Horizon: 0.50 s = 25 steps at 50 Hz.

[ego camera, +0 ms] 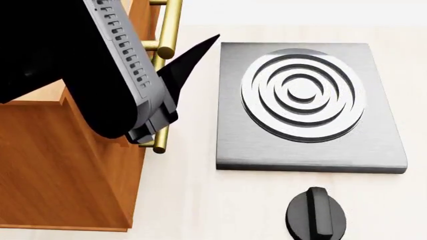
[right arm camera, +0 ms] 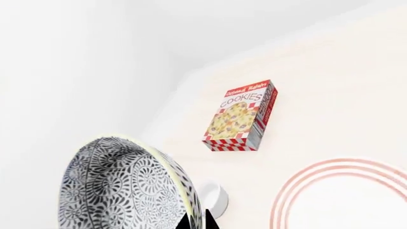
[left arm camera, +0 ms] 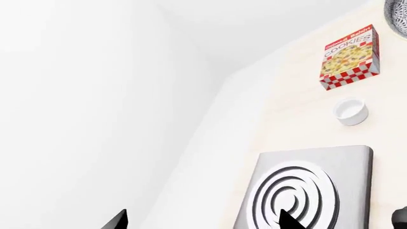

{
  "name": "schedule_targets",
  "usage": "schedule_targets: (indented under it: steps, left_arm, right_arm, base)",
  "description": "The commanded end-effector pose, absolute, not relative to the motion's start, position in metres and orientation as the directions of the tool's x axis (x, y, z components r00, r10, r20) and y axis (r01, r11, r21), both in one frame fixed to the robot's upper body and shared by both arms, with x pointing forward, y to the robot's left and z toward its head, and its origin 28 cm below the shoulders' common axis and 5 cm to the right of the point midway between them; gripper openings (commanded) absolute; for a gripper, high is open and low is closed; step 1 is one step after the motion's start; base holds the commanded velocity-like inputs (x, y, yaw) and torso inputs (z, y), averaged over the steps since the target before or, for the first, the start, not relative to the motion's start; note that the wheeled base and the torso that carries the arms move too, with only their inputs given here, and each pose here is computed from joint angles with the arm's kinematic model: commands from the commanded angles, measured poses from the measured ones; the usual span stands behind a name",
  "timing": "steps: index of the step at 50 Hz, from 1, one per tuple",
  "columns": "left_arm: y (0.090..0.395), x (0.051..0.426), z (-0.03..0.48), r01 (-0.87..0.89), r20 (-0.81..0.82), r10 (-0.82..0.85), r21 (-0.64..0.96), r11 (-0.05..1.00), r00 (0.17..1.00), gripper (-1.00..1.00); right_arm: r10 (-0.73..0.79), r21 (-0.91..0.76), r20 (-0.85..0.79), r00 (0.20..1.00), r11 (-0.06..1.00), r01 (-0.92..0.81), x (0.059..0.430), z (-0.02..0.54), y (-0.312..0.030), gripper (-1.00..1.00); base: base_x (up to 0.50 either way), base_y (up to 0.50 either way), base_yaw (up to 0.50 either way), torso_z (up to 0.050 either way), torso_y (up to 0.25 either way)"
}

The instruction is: Pick the akita bowl on the wooden cabinet and place it on the plate.

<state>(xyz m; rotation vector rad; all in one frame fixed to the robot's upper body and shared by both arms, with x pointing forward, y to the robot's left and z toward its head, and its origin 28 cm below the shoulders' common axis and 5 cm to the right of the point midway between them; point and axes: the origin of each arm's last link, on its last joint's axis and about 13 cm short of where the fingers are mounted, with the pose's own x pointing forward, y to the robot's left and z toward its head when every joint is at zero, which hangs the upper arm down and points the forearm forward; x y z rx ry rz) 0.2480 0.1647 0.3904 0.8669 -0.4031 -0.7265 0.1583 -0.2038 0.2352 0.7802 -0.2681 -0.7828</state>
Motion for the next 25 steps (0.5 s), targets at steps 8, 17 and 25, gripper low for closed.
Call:
schedule_targets:
  steps: [8,17,25]
  left_arm:
    - [0.165,0.249,0.388,0.413,0.032,-0.719,0.800,0.435,0.694,1.00]
    - [0.165,0.250,0.387,0.415,0.032,-0.720,0.799,0.435,0.693,1.00]
    - [0.165,0.249,0.388,0.413,0.033,-0.719,0.800,0.436,0.695,1.00]
  right_arm:
    - [-0.720,0.709,-0.116,0.684,0.422,0.565,0.171,0.228,-0.214,-1.00]
    - [-0.732,0.695,-0.138,0.667,0.409,0.592,0.178,0.224,-0.218,-1.00]
    - [-0.739,0.690,-0.164,0.654,0.388,0.611,0.180,0.217,-0.220,-1.00]
  base:
    - [0.00,0.00,0.00,0.000,0.001]
    - [0.00,0.00,0.00,0.000,0.000]
    - [0.00,0.00,0.00,0.001,0.000]
